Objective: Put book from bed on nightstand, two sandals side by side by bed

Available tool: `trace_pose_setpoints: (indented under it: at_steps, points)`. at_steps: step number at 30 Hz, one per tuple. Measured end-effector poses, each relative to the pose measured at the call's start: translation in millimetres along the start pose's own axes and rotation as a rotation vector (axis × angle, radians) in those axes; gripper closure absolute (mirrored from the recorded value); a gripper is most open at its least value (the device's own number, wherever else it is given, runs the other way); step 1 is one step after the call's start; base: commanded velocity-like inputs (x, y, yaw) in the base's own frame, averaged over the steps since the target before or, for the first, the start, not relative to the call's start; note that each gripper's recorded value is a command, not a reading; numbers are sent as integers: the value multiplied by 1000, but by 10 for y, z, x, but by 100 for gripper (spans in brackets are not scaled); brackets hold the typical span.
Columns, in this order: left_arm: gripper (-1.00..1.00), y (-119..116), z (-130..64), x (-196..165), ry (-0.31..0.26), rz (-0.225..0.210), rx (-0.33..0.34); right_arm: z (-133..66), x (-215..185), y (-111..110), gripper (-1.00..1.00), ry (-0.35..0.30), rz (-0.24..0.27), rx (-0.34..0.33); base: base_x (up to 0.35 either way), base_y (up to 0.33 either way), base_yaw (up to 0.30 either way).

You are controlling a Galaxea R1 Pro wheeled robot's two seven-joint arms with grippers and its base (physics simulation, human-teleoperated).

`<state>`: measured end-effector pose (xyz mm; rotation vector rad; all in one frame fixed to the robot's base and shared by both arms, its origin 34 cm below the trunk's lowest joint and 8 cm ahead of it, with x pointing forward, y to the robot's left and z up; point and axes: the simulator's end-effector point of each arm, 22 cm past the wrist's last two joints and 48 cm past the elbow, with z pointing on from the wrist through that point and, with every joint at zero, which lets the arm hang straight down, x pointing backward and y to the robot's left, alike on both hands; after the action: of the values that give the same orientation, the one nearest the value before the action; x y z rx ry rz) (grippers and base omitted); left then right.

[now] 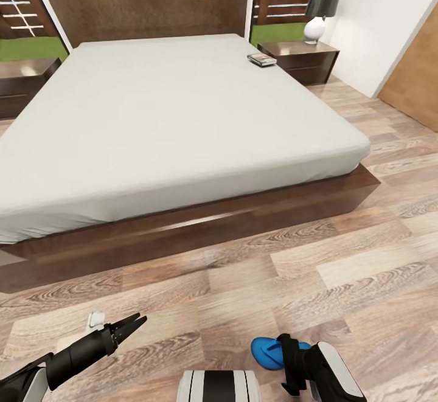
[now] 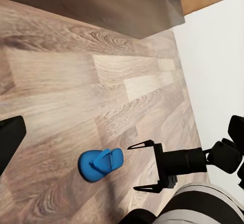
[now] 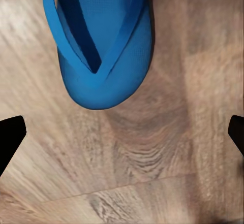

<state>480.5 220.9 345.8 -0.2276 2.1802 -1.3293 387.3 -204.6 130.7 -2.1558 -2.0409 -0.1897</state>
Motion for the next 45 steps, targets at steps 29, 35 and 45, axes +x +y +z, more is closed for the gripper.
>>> trace_pose_setpoints:
  at_steps: [29,35,45]
  points:
    - [-100,63,5,42,7,-12,-9,51,-43,-58,-100,-5,3,16,40,0,0]
    - [-100,144,21,113,18,-30,-19,131,-54,-146,-100,-5,9,40,0,0,0]
    - [-100,186,24,147,24,-39,-25,171,-70,-4,-100,-8,8,-33,0,0,0]
